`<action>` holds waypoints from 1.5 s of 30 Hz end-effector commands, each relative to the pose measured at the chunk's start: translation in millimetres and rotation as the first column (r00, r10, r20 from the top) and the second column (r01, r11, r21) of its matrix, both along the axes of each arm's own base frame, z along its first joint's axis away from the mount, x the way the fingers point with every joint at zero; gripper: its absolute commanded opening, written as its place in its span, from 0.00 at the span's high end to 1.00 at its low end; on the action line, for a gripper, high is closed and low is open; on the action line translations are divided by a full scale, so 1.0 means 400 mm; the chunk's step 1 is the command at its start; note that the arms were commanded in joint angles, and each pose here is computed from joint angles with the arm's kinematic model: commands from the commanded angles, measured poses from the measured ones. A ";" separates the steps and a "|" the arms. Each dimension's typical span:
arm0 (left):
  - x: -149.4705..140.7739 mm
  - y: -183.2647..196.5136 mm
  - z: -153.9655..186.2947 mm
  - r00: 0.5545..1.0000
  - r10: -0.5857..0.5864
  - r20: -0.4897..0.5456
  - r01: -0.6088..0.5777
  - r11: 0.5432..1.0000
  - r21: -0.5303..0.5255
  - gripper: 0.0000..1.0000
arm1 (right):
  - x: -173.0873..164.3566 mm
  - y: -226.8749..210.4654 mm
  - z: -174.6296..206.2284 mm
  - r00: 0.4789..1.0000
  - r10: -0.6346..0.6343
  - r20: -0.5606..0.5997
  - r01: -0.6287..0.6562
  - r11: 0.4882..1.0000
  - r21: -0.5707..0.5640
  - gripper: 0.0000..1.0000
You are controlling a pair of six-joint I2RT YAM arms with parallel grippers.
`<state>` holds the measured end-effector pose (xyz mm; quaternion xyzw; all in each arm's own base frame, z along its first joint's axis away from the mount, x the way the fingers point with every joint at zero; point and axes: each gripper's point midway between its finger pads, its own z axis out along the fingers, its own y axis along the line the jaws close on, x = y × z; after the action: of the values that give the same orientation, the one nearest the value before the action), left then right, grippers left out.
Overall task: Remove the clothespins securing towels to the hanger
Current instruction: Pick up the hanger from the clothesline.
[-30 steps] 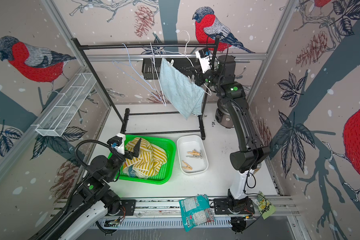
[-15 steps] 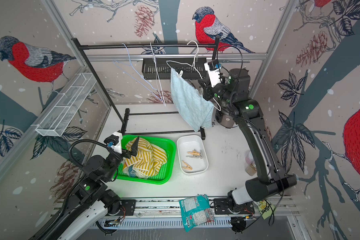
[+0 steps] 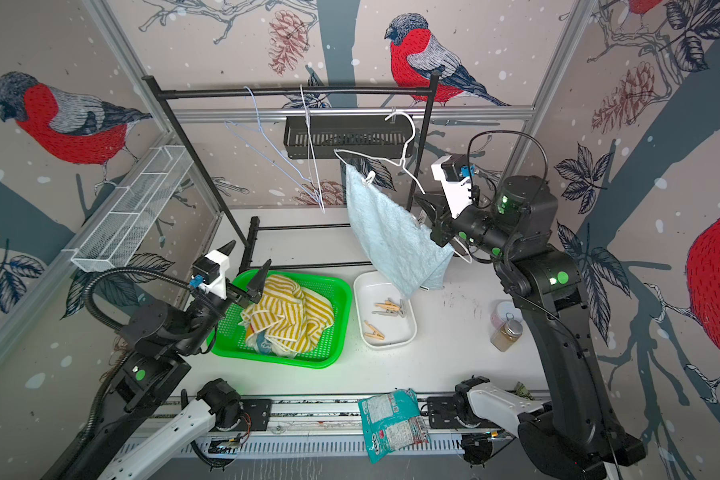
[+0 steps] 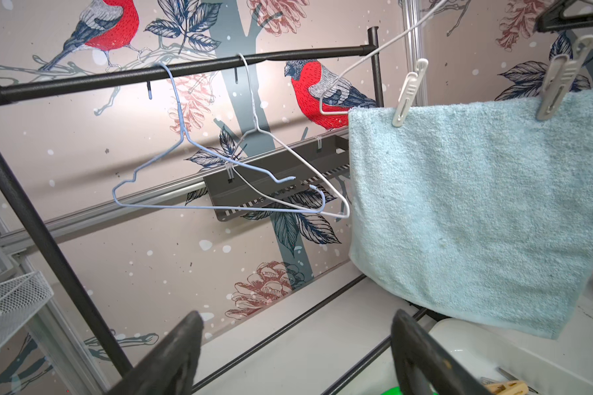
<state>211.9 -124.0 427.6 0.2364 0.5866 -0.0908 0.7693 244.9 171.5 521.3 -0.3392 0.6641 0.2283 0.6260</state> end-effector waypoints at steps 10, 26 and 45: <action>-0.143 -0.006 0.225 0.964 -0.161 0.212 0.146 0.986 0.084 0.18 | -0.164 0.121 0.113 0.935 0.346 0.077 -0.351 0.934 0.066 1.00; -0.129 -0.034 0.126 0.978 -0.200 0.059 0.170 0.929 0.328 0.21 | -0.126 0.438 -0.049 0.840 0.540 -0.043 -0.541 0.841 -0.014 1.00; 0.063 -0.067 0.021 1.000 -0.021 0.002 0.018 0.911 0.412 0.28 | -0.061 0.541 -0.245 0.790 0.604 -0.101 -0.612 0.772 -0.170 1.00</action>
<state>231.3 -148.0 422.1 0.4072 0.6083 0.0215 0.6810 222.2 382.2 412.4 -0.5772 0.5838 0.3555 0.4468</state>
